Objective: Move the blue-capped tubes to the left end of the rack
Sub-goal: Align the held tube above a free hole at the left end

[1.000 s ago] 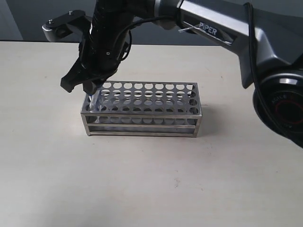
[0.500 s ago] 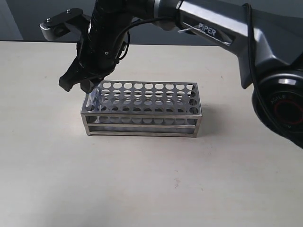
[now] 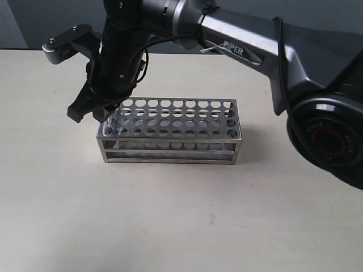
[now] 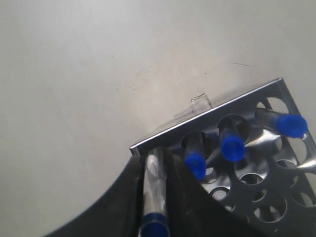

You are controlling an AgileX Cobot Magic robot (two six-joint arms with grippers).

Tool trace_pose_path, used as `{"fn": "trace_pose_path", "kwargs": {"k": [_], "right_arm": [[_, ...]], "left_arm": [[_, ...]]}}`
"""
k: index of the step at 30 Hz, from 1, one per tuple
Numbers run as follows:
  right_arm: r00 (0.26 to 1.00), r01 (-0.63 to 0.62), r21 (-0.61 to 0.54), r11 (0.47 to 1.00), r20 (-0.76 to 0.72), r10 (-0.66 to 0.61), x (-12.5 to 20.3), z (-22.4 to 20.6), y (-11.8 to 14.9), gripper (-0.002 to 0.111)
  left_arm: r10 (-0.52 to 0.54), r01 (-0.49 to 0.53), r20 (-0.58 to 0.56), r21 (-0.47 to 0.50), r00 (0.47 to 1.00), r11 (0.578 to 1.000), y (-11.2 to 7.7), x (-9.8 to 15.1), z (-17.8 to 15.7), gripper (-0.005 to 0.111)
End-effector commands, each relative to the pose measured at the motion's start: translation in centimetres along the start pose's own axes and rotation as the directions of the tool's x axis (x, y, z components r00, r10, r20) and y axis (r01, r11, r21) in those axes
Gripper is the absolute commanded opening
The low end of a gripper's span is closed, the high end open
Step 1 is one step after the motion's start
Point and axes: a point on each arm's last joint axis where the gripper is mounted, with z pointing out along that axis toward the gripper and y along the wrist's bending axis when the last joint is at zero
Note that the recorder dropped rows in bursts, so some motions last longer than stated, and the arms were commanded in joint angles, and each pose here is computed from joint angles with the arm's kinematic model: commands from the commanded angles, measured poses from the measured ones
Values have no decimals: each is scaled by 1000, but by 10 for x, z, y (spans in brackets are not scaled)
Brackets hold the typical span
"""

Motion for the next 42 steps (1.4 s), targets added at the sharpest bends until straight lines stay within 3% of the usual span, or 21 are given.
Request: {"fn": "trace_pose_path", "kwargs": {"k": [1, 21, 42], "right_arm": [[1000, 4, -27, 1000, 5, -4, -2, 16, 7, -1], [993, 75, -107, 991, 101, -65, -11, 20, 20, -1], [999, 44, -70, 997, 23, -42, -6, 14, 21, -1]], "left_arm": [[-19, 19, 7, 8, 1000, 1000, 0, -2, 0, 1], [-19, 19, 8, 8, 1000, 1000, 0, -2, 0, 1], [-17, 17, 10, 7, 1000, 1000, 0, -2, 0, 1]]}}
